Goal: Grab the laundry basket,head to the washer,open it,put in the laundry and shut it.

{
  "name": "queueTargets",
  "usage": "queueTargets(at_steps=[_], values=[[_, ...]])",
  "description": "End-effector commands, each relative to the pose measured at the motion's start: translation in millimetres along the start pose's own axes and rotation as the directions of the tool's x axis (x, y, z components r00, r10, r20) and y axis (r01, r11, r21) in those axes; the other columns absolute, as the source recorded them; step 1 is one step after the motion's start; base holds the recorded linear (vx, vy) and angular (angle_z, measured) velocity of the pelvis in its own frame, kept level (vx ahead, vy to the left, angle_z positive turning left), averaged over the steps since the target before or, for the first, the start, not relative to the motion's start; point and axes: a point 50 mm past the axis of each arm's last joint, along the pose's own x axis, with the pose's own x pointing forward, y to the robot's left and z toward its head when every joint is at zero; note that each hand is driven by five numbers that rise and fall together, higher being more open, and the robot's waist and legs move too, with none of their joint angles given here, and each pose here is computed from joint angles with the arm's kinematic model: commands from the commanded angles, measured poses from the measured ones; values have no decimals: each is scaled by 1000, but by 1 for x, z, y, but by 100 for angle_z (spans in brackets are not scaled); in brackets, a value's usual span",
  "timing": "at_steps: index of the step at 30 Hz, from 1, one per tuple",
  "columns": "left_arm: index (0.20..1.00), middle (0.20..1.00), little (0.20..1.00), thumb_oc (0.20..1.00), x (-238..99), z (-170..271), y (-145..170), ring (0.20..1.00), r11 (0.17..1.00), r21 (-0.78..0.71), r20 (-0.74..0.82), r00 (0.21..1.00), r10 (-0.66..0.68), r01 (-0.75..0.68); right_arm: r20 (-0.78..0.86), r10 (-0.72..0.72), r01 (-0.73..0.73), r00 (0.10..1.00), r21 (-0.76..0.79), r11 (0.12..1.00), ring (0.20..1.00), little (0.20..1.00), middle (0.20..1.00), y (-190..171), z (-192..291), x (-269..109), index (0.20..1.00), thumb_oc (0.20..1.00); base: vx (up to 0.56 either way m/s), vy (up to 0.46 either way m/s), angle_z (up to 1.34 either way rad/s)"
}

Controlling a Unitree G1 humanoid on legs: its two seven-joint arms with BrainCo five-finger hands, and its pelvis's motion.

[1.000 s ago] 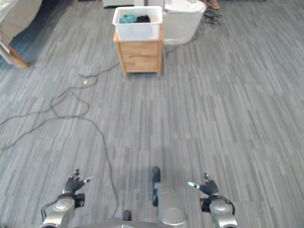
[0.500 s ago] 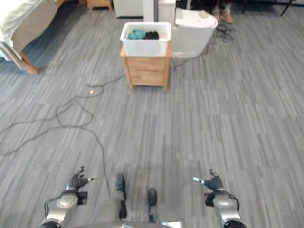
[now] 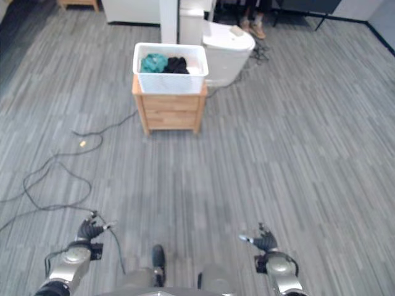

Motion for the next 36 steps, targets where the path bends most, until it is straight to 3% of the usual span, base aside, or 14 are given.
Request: queueTargets(at_steps=[1, 13, 22, 36], values=[[1000, 1000, 1000, 1000, -8, -7, 21, 1000, 997, 5, 8, 997, 71, -71, 71, -17, 20, 997, -39, 999, 1000, 1000, 1000, -8, 19, 6, 1000, 1000, 416, 113, -40], [1000, 1000, 1000, 1000, -13, -28, 1, 1000, 1000, 9, -65, 998, 7, -6, -3, -46, 46, 999, -63, 997, 1000, 1000, 1000, -25, -3, 0, 1000, 1000, 428, -62, 20], [1000, 1000, 1000, 1000, -11, -27, -15, 1000, 999, -36, -73, 997, -27, 24, 19, -79, 80, 997, -59, 995, 1000, 1000, 1000, -35, 8, 5, 1000, 1000, 241, -130, -9], [1000, 1000, 1000, 1000, -18, -37, -10, 1000, 999, 9, -95, 995, -30, 30, -51, -105, 99, 993, -97, 990, 1000, 1000, 1000, -38, -12, -1, 1000, 1000, 364, 150, -33]])
